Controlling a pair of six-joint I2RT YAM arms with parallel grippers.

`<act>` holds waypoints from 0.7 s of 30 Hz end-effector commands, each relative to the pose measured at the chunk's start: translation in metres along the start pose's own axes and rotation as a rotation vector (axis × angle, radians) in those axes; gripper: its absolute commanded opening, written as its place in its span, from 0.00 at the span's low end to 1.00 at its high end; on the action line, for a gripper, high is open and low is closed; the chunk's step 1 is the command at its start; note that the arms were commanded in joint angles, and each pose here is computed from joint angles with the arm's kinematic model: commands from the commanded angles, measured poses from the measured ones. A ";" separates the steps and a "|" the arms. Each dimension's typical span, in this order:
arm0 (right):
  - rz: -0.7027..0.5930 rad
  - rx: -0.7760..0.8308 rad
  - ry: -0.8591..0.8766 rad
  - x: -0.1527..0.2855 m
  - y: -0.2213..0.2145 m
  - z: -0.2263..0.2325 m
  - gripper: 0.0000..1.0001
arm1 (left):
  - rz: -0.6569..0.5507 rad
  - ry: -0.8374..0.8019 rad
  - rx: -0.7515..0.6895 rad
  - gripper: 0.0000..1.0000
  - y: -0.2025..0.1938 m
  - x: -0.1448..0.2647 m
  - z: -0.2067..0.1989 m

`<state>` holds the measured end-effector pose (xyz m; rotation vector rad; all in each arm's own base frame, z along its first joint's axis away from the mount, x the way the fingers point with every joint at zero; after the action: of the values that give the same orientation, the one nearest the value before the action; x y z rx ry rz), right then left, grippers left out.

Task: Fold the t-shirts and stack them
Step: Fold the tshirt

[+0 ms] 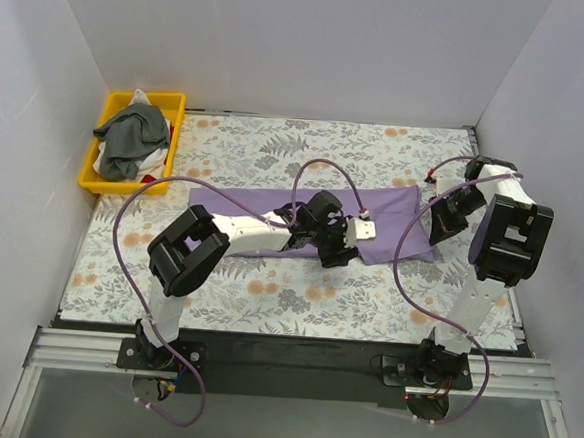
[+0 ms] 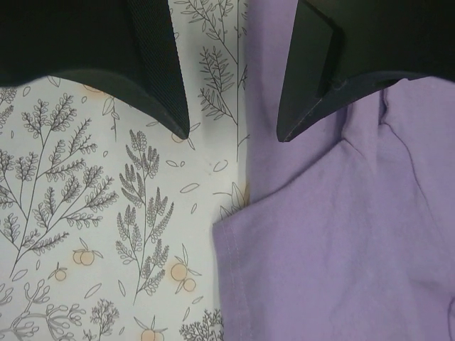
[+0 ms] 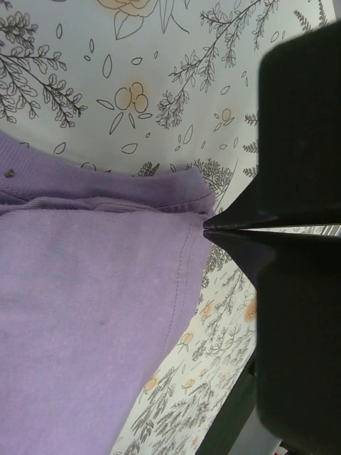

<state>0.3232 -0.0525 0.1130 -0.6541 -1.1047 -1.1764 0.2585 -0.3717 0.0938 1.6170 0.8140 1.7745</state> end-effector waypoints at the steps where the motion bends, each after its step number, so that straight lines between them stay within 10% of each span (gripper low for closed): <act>1: -0.027 0.003 0.012 0.007 0.007 0.000 0.01 | -0.080 0.029 -0.031 0.51 0.025 -0.004 0.006; 6: -0.041 0.003 0.014 0.013 0.009 0.002 0.01 | -0.165 0.033 -0.168 0.49 0.036 -0.013 -0.010; 10: -0.030 -0.009 0.006 0.013 0.006 0.000 0.22 | -0.165 0.030 -0.270 0.47 0.035 -0.027 -0.017; 21: -0.013 -0.025 0.027 0.007 0.002 -0.002 0.21 | -0.147 0.117 -0.585 0.41 0.019 -0.057 -0.010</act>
<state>0.3257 -0.0555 0.1163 -0.6477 -1.0998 -1.2001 0.2452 -0.4289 0.0682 1.2173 0.5177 1.7453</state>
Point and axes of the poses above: each gripper's point midway between its finger pads, its own x axis back along the fingers, its own z axis along the line the jaws close on, y = z × x, the point moved 7 cm from there along x, back along the fingers, and after that the axes turned 2 degrees about -x, right-handed, at the moved point
